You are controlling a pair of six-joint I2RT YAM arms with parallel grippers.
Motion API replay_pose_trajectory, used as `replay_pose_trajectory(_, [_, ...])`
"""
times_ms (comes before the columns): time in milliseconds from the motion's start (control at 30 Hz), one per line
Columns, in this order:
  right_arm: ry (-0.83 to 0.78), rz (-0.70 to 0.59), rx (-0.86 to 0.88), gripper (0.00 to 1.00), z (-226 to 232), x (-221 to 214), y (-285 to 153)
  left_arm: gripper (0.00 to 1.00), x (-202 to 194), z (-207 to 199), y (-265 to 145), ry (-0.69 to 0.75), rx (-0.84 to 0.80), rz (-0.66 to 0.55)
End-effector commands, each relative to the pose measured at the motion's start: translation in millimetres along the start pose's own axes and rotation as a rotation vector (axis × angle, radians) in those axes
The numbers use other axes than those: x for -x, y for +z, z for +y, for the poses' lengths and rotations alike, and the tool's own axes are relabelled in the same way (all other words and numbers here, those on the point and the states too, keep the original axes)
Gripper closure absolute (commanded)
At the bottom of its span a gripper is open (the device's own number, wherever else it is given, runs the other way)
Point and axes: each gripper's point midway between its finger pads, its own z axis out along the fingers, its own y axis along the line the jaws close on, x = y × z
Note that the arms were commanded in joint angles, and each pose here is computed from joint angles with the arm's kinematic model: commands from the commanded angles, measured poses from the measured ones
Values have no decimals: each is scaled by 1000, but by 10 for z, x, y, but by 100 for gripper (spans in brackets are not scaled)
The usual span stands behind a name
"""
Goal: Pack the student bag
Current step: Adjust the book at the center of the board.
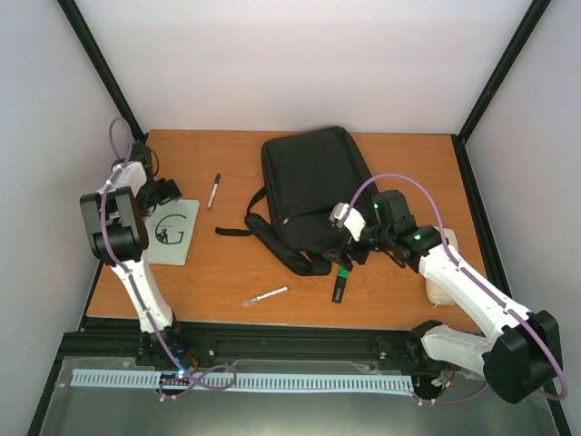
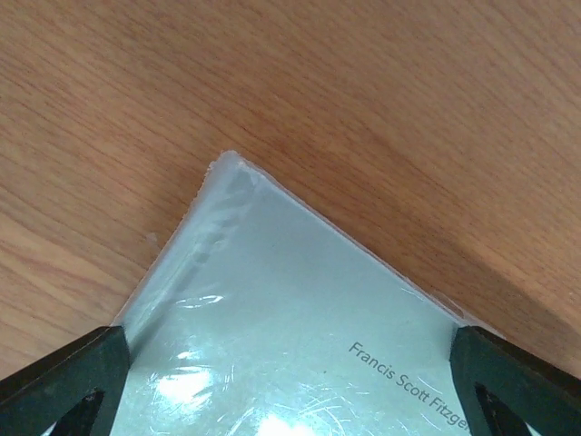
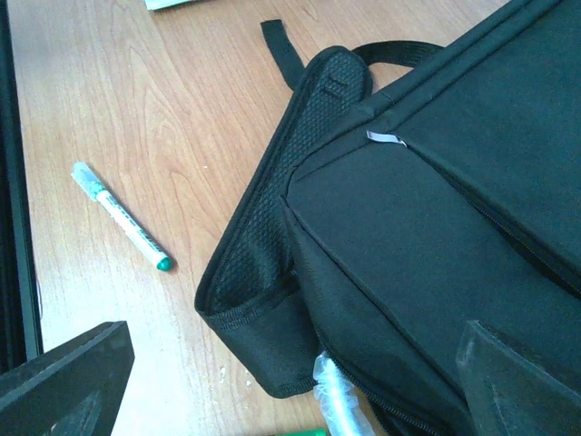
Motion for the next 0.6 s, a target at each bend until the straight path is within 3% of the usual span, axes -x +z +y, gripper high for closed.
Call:
replay_pose_trajectory(0, [-15, -19, 29, 0, 70, 8, -32, 0, -308, -204, 193, -29, -152, 113])
replay_pose_trajectory(333, [-17, -11, 59, 0, 108, -17, -7, 0, -758, -287, 130, -79, -209, 142])
replay_pose_trajectory(567, [-15, -5, 67, 0, 118, -30, 3, 0, -1375, -558, 106, -25, -211, 194])
